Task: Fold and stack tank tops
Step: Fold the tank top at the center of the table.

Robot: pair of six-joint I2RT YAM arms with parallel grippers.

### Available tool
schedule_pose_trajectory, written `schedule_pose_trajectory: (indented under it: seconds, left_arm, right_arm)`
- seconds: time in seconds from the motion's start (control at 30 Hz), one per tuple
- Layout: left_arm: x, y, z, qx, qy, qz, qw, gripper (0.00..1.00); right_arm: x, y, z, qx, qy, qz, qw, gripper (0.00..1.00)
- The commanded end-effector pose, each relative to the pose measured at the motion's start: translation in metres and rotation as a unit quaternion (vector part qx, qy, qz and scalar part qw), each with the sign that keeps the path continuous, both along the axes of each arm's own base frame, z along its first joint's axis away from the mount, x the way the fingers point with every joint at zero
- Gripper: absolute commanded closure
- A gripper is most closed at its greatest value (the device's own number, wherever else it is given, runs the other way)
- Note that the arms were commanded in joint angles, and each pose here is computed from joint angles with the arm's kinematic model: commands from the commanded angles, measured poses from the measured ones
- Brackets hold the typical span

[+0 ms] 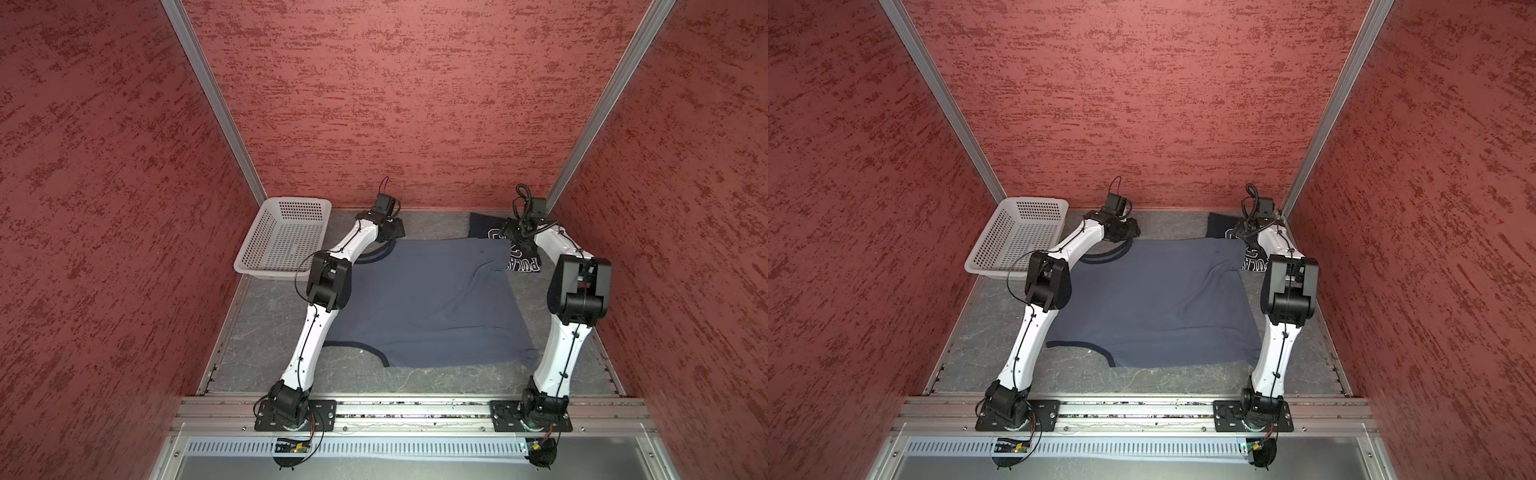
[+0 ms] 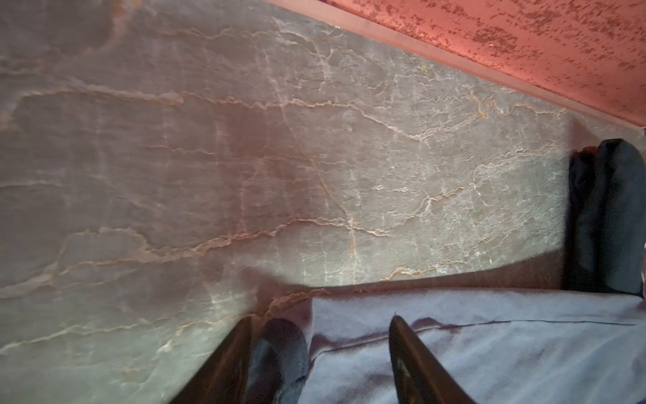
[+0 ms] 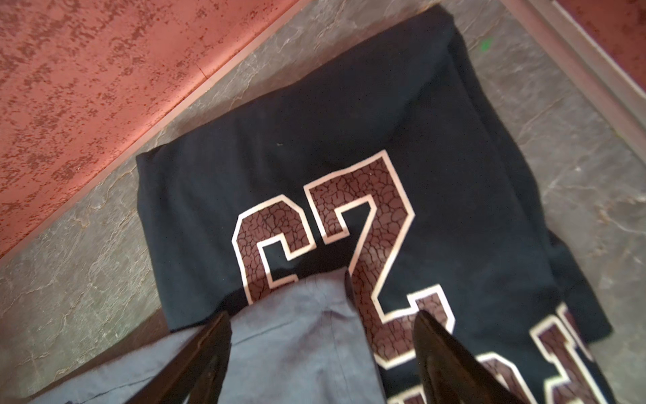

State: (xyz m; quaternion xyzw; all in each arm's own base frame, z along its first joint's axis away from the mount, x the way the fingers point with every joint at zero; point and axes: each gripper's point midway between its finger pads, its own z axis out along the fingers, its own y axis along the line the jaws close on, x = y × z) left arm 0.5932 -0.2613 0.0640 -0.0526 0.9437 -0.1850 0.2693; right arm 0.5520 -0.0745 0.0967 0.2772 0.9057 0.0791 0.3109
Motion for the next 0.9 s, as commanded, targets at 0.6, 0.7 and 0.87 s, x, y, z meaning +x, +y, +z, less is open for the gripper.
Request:
schedule_pose_trajectory:
  seconds: [0.6,0.7,0.87]
  left_arm:
    - [-0.010,-0.006,-0.043,0.022,0.040,-0.009,0.999,0.45]
    - [-0.010,-0.008,-0.042,0.022,0.038,-0.009,0.999,0.54]
    - [-0.007,-0.006,-0.033,0.022,0.029,-0.004,0.999,0.72]
  right_arm:
    - [0.009,0.001,-0.031,0.008,0.023,0.018,1.000,0.45]
    - [0.010,-0.001,-0.030,0.003,0.024,0.016,1.000,0.55]
    - [0.011,-0.003,-0.021,-0.002,0.016,0.014,1.000,0.70]
